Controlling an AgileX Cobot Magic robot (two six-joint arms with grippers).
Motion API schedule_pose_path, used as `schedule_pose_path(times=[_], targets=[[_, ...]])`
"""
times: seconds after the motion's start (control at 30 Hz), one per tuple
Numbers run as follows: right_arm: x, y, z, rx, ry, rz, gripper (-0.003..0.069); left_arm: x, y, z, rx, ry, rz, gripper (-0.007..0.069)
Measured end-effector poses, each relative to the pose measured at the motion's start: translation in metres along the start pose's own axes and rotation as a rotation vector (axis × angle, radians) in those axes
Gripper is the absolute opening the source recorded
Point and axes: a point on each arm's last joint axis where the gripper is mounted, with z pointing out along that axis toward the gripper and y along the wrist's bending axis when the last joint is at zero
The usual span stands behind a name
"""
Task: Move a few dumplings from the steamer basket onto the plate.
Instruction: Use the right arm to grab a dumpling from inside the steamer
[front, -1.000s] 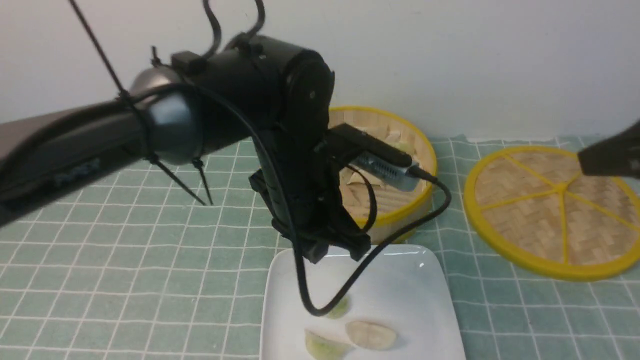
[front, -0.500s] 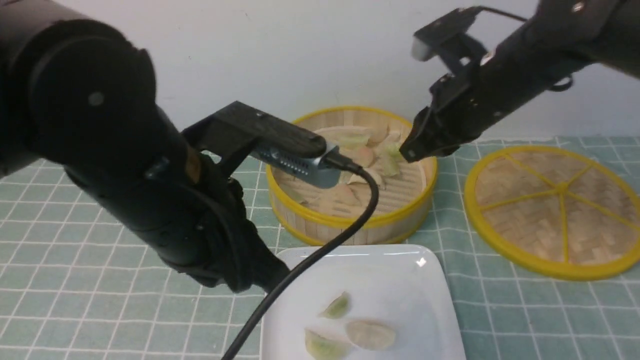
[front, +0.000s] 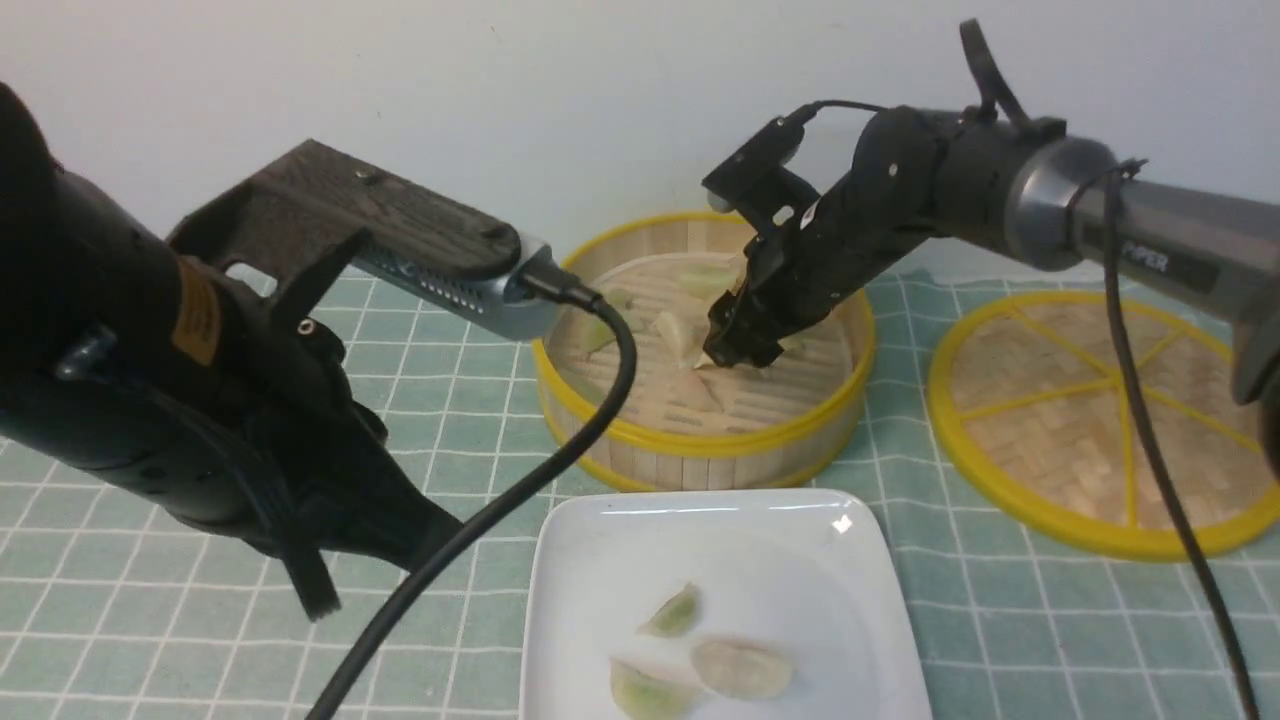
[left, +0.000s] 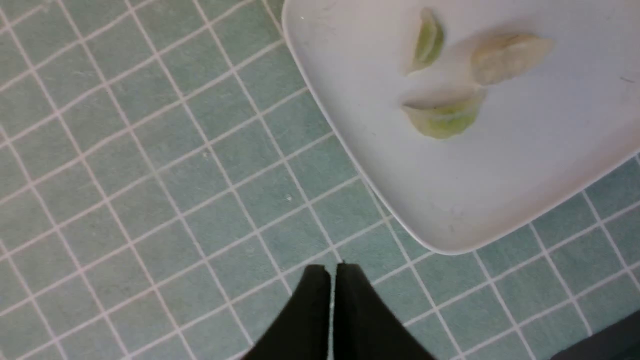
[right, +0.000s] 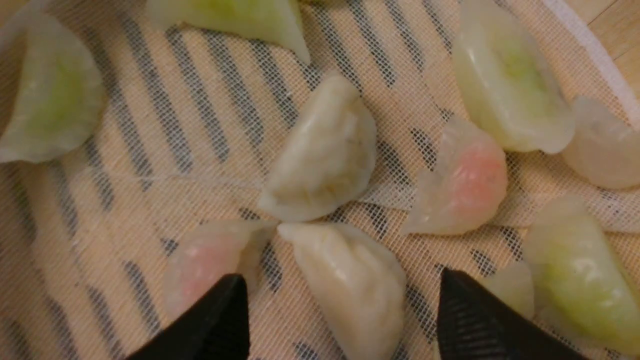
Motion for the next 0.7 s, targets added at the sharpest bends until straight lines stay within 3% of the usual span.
schedule_pose_path(times=[0.23,0.3,0.33,0.43,0.53,0.7], targets=[[0.011,-0.001,0.027,0.006,0.001,0.022,0.0414,0.003,0.006,-0.006,-0.047,-0.021,-0.002,-0.0006],[0.01,-0.001,0.027,0.006,0.001,0.022,0.037,0.003,0.007,-0.007,-0.059,-0.021,0.0,-0.0006],[0.01,0.0,0.027,0.002,0.004,0.038,0.0306,0.003,0.007,-0.007,-0.066,-0.02,0.002,-0.0006],[0.009,0.0,0.023,-0.005,0.013,0.076,0.0304,0.003,0.008,-0.007,-0.069,-0.021,0.002,-0.0006],[0.006,0.003,0.01,-0.034,0.043,0.099,0.0304,0.003,0.008,-0.007,-0.069,-0.021,0.002,-0.0006],[-0.024,0.008,-0.067,-0.064,0.028,0.093,0.0304,0.002,0.009,-0.007,-0.081,-0.023,0.006,-0.0006]])
